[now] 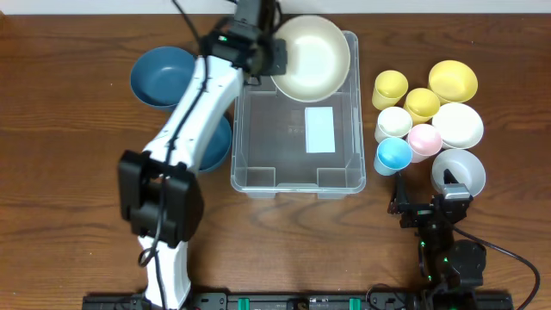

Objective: Pack container
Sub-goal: 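Lift the cream bowl with the left gripper and carry it over the bin, then lower the cream bowl into the bin and open the left gripper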

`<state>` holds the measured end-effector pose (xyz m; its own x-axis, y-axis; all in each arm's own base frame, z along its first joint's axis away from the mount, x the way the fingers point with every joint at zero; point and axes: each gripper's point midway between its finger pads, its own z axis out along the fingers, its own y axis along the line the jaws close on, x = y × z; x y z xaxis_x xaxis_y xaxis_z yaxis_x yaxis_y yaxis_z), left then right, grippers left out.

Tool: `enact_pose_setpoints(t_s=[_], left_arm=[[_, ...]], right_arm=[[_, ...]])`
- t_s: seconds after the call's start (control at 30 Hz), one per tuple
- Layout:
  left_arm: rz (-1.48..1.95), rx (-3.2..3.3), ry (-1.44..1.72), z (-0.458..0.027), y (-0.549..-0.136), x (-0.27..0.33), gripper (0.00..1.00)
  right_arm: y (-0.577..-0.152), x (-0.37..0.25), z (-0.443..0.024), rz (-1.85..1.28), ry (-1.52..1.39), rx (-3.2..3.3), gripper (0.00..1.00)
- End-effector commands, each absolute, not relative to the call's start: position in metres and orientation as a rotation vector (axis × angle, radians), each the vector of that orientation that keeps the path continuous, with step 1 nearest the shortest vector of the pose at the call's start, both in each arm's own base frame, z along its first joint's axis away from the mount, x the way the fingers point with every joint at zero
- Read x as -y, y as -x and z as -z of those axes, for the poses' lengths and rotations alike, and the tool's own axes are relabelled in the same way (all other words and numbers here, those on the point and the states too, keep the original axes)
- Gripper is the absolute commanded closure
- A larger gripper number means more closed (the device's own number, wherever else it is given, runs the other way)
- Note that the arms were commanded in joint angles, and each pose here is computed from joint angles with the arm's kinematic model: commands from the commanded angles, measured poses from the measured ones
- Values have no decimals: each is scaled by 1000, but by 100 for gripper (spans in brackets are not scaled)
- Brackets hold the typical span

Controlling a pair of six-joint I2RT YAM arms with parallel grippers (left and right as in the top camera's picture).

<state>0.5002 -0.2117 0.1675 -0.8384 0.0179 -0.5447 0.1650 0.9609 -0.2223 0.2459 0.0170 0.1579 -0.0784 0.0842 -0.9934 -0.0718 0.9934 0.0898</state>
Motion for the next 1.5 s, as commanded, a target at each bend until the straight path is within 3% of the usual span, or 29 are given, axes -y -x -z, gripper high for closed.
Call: enact_pose_setpoints(t_s=[0.0,0.33,0.5,0.63,0.73,0.87,1.03,1.2,1.37,1.47], left_arm=[[201,-2524,-117,-162,-510,203,94],[117,-2630,-118,-93,-516,201,94],[113,-2636,-118,-82,-520,202,93],[118,-2627,-117,-84,-521,202,78],[121,-2622,-117,-89,-520,202,75],[143,-2572,-111,-121,-519,202,73],[173,-2459,-87,-199,-506,191,72],[48,-2419,33,-270,-466,126,72],[-67,-2453,318,-300,-419,28,60],[-39,-2535,496,-292,-391,-15,23]], right_arm=[[-246,-17,-157,-141,-18,-1644,1],[-246,-17,-157,-141,-18,-1644,1],[-246,-17,-157,-141,-18,-1644,1],[-246,-17,-157,-141,-18,-1644,1],[-246,-17,-157,-141,-18,-1644,1],[-246,-17,-157,-141,-18,-1644,1],[-246,-17,-157,-141,-18,-1644,1],[-246,-17,-157,-141,-18,-1644,1],[-246,-17,-157,-141,-18,-1644,1],[-246,-17,-157,-141,-18,-1644,1]])
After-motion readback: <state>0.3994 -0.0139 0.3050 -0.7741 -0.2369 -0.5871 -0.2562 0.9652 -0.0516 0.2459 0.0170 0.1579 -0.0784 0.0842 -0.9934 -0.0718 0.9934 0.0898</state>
